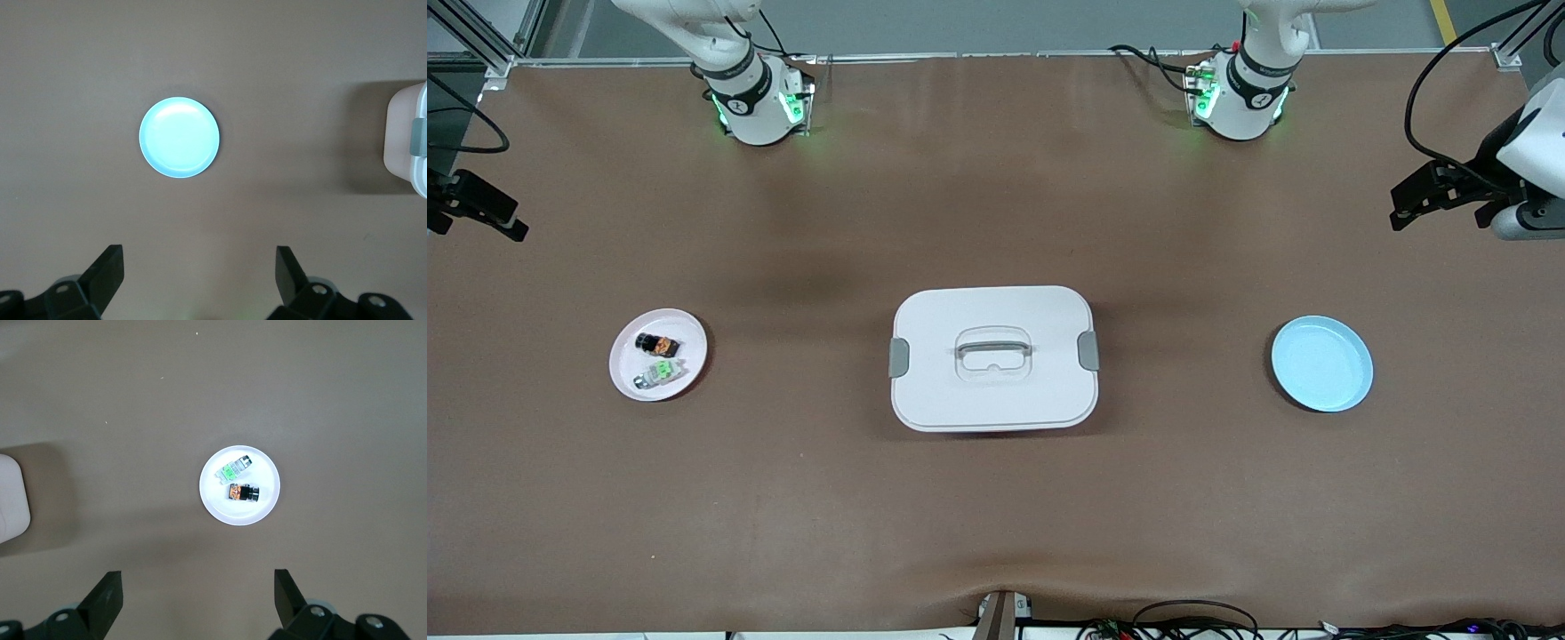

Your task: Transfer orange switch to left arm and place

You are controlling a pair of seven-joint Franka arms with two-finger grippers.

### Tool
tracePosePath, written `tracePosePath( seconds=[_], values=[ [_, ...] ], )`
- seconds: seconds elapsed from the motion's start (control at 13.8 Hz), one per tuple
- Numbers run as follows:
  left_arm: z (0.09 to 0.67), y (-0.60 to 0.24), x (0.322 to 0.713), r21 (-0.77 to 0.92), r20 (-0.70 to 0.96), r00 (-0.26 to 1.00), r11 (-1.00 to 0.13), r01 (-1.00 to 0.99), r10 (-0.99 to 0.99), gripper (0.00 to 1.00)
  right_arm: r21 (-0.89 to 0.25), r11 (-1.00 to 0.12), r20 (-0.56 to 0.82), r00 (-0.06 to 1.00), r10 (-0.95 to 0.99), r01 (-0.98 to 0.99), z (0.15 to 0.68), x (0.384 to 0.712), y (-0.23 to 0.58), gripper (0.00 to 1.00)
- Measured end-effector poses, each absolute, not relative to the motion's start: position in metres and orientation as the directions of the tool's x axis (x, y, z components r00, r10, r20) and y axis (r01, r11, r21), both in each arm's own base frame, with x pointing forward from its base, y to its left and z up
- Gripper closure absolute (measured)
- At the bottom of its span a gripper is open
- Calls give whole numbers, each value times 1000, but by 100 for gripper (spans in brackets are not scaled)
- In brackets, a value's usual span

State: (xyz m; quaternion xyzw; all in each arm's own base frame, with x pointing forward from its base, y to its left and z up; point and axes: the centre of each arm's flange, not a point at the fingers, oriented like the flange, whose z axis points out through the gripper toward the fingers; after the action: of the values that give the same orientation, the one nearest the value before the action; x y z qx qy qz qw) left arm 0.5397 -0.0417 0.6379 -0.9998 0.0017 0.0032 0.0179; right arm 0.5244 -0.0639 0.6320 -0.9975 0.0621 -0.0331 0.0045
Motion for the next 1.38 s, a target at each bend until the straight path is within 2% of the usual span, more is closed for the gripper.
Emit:
tracePosePath(
  seconds=[0.65,1.38],
  values=[
    [635,-43,541,-36,-12,1000,-999,-7,-6,0,-12,-993,47,992,-116,-116,622,533,-62,0],
    [636,-45,541,-36,-10,1000,-999,-9,-9,0,-13,-999,-95,994,-44,-45,530,580,-65,0]
  ],
)
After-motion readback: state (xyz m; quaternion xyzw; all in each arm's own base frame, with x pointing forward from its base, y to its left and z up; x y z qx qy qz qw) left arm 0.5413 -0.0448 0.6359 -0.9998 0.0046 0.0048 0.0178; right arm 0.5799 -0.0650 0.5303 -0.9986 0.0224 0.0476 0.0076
